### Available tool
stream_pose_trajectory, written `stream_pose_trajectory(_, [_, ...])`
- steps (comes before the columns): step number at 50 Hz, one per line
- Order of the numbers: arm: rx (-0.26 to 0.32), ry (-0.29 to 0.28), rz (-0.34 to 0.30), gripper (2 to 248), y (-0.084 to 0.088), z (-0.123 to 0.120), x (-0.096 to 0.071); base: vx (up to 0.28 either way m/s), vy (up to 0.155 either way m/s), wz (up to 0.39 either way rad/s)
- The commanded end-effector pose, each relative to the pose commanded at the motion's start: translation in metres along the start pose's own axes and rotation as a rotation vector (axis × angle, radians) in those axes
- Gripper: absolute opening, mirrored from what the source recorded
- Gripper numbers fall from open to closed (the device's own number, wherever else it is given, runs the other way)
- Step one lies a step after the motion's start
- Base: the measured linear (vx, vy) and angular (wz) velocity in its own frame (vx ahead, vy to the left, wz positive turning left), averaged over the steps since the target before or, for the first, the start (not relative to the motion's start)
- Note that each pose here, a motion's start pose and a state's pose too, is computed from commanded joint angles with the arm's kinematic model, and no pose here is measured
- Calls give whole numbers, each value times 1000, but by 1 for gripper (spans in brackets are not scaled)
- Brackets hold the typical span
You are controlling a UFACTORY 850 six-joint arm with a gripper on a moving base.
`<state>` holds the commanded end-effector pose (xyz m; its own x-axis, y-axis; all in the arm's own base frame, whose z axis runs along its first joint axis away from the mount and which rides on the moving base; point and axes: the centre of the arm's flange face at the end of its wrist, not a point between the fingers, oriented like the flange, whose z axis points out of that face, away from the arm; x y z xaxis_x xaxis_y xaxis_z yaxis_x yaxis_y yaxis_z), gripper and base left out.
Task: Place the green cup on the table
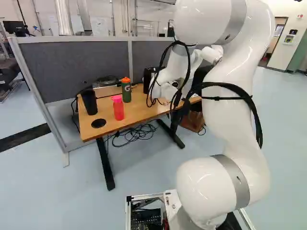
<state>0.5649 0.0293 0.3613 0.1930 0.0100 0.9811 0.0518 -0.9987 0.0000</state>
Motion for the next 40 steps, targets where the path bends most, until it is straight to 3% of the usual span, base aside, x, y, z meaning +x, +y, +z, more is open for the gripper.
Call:
stream_pose_trajectory(15, [0,-23,0,120,0,5,-16,0,0,0])
stream_pose_trajectory(40, [0,3,0,120,0,10,-29,0,0,0])
